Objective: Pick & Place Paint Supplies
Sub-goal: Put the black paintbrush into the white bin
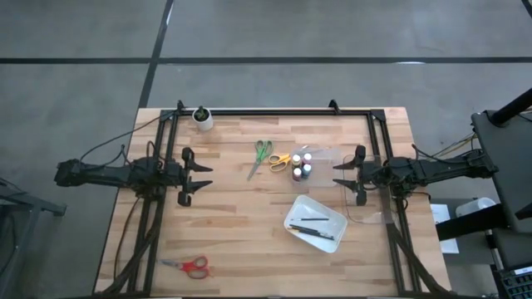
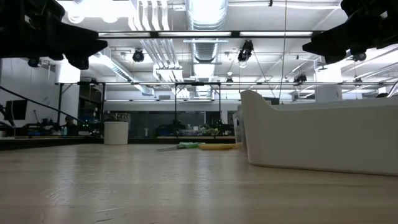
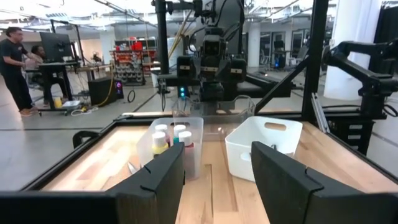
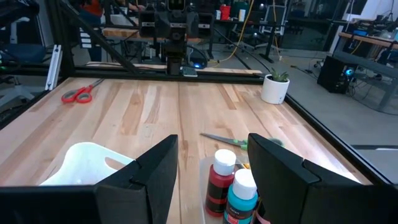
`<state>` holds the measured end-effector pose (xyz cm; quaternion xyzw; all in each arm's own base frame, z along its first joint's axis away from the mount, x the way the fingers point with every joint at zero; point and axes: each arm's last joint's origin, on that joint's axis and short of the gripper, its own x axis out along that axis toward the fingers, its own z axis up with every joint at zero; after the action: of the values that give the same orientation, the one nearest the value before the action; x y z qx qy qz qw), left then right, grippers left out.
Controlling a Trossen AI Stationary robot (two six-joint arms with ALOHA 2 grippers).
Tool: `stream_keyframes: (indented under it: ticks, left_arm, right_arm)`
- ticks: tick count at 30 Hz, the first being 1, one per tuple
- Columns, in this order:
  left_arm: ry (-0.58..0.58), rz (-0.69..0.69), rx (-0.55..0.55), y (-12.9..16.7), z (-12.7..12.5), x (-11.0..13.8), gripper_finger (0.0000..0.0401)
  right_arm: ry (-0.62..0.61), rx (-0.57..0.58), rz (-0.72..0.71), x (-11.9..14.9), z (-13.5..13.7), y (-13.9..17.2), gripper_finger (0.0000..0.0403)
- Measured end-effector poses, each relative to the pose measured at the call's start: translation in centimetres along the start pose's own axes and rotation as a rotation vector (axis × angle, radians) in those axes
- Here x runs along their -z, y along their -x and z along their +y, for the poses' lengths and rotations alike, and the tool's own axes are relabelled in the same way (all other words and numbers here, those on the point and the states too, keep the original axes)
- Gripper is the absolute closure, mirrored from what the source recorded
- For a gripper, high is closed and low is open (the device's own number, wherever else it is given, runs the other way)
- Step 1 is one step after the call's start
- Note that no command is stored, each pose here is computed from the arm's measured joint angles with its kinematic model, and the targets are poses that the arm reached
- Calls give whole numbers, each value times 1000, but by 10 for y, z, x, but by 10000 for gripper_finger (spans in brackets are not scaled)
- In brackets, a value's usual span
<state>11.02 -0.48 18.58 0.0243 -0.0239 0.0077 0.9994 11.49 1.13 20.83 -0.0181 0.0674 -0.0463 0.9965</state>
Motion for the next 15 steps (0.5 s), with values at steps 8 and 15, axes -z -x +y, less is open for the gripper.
stream_keyframes:
  ticks: [8,15]
  left_arm:
    - [0,5,0,0,0,1,214]
    - [0,5,-1,0,0,1,214]
  right_arm:
    - [0,0,0,0,0,0,211]
    - [0,0,0,0,0,0,211]
